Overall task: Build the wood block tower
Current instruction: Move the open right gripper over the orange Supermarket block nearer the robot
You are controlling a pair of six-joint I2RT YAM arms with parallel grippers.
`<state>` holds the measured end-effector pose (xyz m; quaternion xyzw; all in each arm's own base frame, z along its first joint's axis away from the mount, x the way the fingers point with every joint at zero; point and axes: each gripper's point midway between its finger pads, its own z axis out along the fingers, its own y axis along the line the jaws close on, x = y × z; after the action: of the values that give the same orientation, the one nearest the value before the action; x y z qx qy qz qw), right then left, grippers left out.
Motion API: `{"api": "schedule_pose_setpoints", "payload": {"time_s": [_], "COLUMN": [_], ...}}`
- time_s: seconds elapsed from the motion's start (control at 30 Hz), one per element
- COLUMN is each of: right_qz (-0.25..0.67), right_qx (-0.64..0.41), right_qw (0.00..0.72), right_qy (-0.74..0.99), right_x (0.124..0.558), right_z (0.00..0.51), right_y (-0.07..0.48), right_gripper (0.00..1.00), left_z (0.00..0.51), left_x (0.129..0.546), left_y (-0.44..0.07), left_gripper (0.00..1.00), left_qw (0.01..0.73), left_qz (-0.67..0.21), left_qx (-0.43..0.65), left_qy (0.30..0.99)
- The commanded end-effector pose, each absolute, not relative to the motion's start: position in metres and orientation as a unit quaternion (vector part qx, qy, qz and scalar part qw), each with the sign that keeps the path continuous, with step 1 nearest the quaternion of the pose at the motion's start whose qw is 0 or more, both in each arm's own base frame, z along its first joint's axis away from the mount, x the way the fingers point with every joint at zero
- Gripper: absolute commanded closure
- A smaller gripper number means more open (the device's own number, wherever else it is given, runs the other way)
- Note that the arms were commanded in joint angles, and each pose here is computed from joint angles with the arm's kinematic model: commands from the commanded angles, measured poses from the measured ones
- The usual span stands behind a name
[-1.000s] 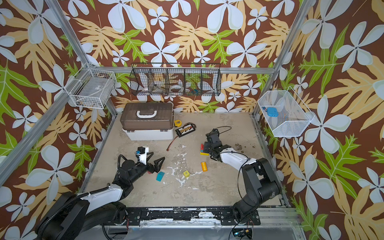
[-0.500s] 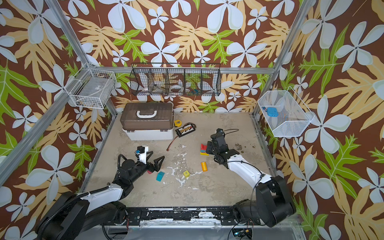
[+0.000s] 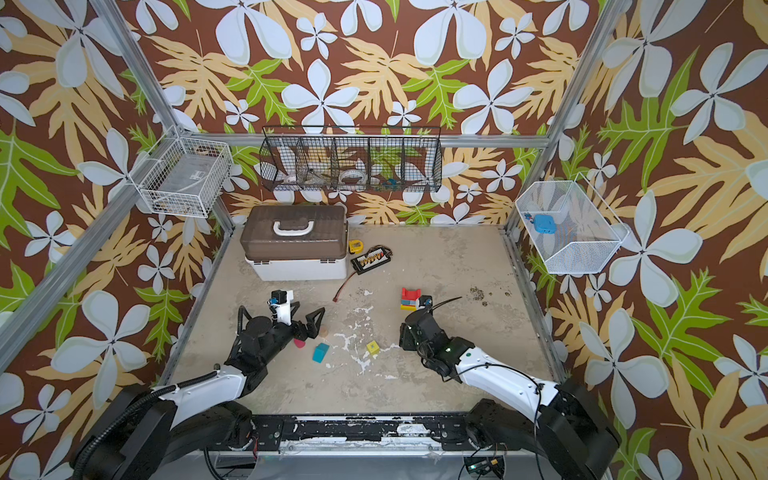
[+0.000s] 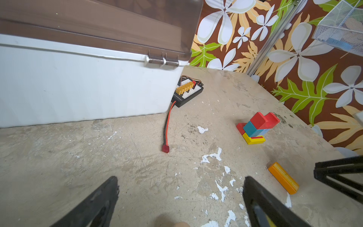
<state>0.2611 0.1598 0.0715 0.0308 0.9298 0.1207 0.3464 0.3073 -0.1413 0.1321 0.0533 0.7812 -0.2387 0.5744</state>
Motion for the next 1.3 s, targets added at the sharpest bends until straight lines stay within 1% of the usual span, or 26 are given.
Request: {"api": "schedule_pose_setpoints", "payload": {"time_s": [0.0,0.37,0.77,0.87,1.03,1.17,1.27], "right_qz": [0.104,0.041,-0.026,-0.02,0.009,0.028,0.039], "right_qx": [0.05,0.056,0.105,0.118,0.131,0.118,0.091], "right_qw": [0.343,0.323,0.344,0.333,0.321,0.337,0.347], "right_qy": [0.932,0.944,0.933,0.935,0.938,0.934,0.933], "right_x": [0.26,0.255,0.252,0.254,0.255,0.255,0.253], "right_z": [0.058,0.029,0.036,0.03,0.022,0.035,0.044], "right_y": [0.157,0.14,0.103,0.097,0.097,0.103,0.117], "right_gripper": [0.35,0.39,0.39,0.39,0.44,0.44,0.4], "left_z": [0.139,0.138,0.14,0.14,0.141,0.14,0.14], "left_x": [0.308,0.307,0.305,0.305,0.305,0.305,0.306], "left_y": [-0.139,-0.14,-0.14,-0.14,-0.14,-0.14,-0.14], "left_gripper": [0.0,0.0,0.0,0.0,0.0,0.0,0.0], "left_qw": [0.587,0.585,0.589,0.588,0.589,0.588,0.589], "left_qz": [-0.24,-0.244,-0.244,-0.245,-0.246,-0.245,-0.244], "left_qx": [0.044,0.048,0.05,0.05,0.051,0.051,0.051], "left_qy": [0.772,0.772,0.769,0.769,0.768,0.769,0.769]}}
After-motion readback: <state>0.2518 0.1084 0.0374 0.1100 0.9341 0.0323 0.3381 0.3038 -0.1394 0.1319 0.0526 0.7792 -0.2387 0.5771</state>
